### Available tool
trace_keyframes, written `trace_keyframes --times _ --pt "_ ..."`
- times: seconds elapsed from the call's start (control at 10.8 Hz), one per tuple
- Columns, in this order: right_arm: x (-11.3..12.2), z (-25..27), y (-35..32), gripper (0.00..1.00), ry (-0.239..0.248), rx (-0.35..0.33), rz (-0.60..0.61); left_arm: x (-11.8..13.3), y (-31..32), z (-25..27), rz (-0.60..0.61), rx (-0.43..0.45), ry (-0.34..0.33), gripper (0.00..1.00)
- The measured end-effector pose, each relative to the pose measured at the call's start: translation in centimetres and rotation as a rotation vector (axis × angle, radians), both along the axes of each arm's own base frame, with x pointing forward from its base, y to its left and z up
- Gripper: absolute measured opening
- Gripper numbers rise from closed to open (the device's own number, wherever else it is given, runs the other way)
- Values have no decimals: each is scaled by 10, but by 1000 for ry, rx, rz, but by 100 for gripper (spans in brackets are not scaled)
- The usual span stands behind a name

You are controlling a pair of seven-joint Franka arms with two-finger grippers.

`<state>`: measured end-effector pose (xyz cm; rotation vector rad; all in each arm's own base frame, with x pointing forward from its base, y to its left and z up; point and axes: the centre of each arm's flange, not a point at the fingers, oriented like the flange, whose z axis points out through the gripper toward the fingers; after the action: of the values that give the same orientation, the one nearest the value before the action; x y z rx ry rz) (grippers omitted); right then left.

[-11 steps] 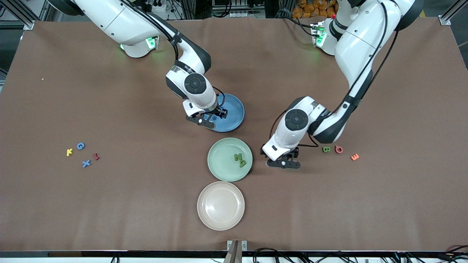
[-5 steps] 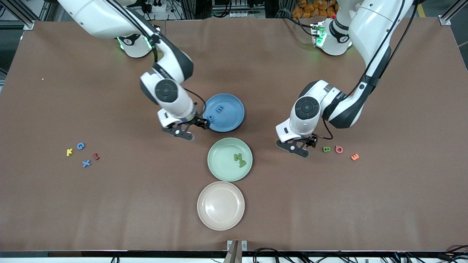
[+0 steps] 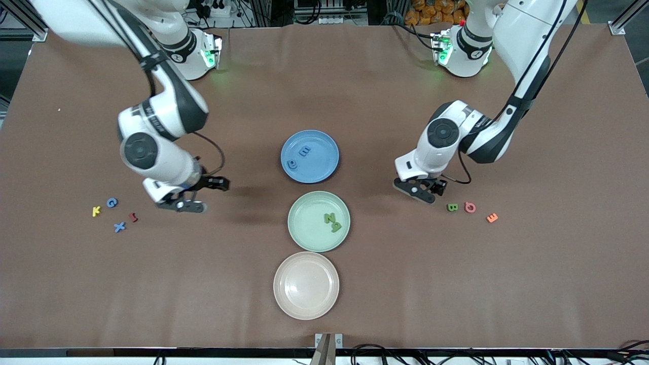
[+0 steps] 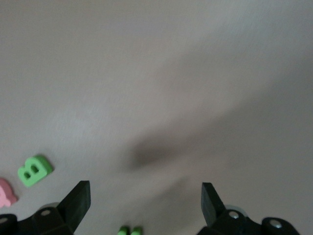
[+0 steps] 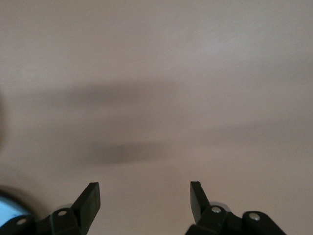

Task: Sort letters by color into matching plates
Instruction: 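Move both grippers back to the remaining letters, then grasp the green U with the left gripper while the right gripper grasps blue X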

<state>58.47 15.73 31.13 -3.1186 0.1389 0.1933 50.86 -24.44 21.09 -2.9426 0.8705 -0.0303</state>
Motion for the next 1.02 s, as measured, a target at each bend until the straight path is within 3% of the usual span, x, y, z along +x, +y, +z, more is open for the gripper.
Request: trace_keyframes --times 0.28,0.46,0.65,1.02 --pt "20 -9 -108 81 -13 -56 175 -8 47 -9 -89 1 15 100" --pt "28 -15 -161 80 -51 -108 289 -7 57 -12 -121 3 23 100" --pt "36 -31 -212 79 -79 -110 398 -12 57 -16 -130 5 34 100" --pt "62 -62 -271 76 -77 -92 508 -27 60 -31 -135 12 77 100"
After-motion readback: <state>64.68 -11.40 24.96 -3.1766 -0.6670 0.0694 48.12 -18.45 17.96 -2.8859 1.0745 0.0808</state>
